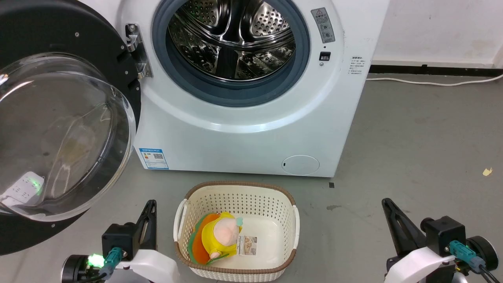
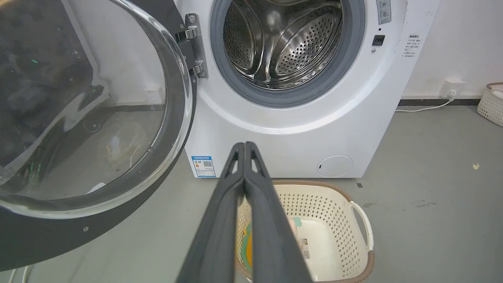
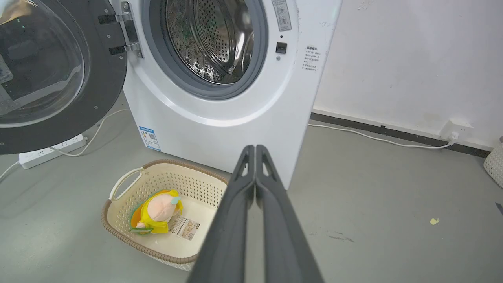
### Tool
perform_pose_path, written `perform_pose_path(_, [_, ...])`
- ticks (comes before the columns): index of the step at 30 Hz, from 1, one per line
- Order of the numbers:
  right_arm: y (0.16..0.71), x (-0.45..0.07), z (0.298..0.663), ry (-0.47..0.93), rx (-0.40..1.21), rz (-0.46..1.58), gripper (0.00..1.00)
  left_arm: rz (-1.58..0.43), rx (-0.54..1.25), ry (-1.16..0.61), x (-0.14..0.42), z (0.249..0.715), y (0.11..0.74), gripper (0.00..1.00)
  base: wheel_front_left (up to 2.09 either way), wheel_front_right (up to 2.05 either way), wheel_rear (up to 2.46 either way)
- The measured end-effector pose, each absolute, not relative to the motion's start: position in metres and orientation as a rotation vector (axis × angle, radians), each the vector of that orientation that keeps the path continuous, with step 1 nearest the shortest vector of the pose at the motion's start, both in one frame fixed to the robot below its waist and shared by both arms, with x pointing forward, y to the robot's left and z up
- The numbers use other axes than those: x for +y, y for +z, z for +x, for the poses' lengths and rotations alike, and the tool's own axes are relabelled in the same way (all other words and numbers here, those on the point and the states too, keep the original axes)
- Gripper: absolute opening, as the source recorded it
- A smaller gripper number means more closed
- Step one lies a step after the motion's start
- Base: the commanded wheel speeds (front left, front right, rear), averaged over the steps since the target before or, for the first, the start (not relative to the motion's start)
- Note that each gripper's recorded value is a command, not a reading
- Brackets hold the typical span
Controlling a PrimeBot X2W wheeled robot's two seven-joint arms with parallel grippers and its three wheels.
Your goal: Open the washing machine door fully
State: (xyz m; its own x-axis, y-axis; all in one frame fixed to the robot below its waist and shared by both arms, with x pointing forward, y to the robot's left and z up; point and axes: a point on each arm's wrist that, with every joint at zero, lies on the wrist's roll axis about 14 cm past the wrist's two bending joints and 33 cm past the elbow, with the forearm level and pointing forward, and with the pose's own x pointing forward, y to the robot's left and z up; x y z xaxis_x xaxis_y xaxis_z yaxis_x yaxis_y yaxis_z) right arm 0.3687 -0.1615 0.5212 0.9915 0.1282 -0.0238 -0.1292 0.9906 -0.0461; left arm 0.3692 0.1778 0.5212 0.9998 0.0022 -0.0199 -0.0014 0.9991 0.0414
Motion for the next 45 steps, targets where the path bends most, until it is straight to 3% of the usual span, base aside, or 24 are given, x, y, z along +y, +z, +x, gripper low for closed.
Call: perform_pose_path(45, [0.5218, -0.1612, 0.3688, 0.130, 0.019, -0.047, 0.00, 0.041, 0.019, 0.006, 0.1790, 0.3693, 0.5216, 0.00, 0.00, 0.00, 0.00])
